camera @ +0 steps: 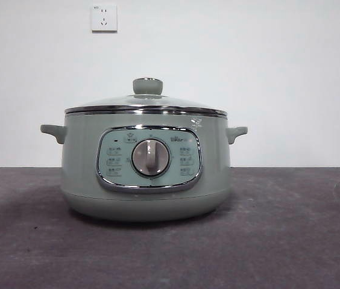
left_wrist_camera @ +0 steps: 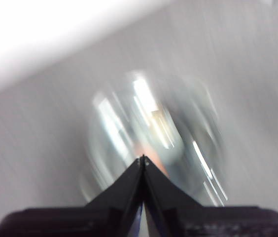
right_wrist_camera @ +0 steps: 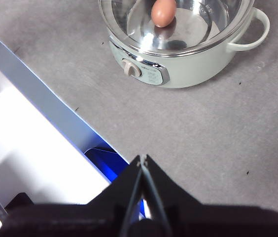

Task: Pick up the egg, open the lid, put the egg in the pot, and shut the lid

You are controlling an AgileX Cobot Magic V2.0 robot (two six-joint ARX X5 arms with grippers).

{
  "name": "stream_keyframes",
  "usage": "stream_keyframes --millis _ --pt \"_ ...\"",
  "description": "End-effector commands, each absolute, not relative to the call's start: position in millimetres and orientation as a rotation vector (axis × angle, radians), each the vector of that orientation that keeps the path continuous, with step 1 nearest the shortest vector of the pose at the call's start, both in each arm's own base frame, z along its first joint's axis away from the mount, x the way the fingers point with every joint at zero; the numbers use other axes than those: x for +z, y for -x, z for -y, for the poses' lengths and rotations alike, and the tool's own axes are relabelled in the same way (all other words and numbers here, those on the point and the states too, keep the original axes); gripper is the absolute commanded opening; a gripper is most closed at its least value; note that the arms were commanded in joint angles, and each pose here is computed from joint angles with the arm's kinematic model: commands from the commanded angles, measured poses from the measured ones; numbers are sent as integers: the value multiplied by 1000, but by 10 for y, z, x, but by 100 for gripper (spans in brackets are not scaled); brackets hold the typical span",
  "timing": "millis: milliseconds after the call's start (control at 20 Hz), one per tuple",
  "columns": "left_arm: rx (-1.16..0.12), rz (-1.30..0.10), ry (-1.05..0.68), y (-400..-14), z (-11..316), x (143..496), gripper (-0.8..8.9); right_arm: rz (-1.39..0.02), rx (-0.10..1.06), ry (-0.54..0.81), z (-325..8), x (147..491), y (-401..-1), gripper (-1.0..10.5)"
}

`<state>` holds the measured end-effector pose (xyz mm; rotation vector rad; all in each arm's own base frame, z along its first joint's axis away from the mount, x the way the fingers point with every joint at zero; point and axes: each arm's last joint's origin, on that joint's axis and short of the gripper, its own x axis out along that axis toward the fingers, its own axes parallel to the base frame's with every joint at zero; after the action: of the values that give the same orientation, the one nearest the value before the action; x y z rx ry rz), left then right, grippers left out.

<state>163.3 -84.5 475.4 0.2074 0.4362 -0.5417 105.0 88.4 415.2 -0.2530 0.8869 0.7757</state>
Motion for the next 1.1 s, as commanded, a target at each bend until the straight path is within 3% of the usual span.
stream_keyframes --millis 50,200,350,750,1100 --pt "-495 -171 -227 -1554 672 4874 -4 -899 772 253 -879 4140 -1041 0" --pt "-335 11 -199 -1418 384 4669 -4 -898 773 253 -878 4140 -1040 0" --pt "-194 58 -198 -1255 170 4181 -4 -899 772 253 -879 4140 -1041 0" --pt "9 -31 -185 -987 -43 2689 -4 -895 773 252 -870 4145 -1029 0" --pt "69 -89 -123 -950 -71 1846 -4 -894 773 252 -869 4145 -1028 0"
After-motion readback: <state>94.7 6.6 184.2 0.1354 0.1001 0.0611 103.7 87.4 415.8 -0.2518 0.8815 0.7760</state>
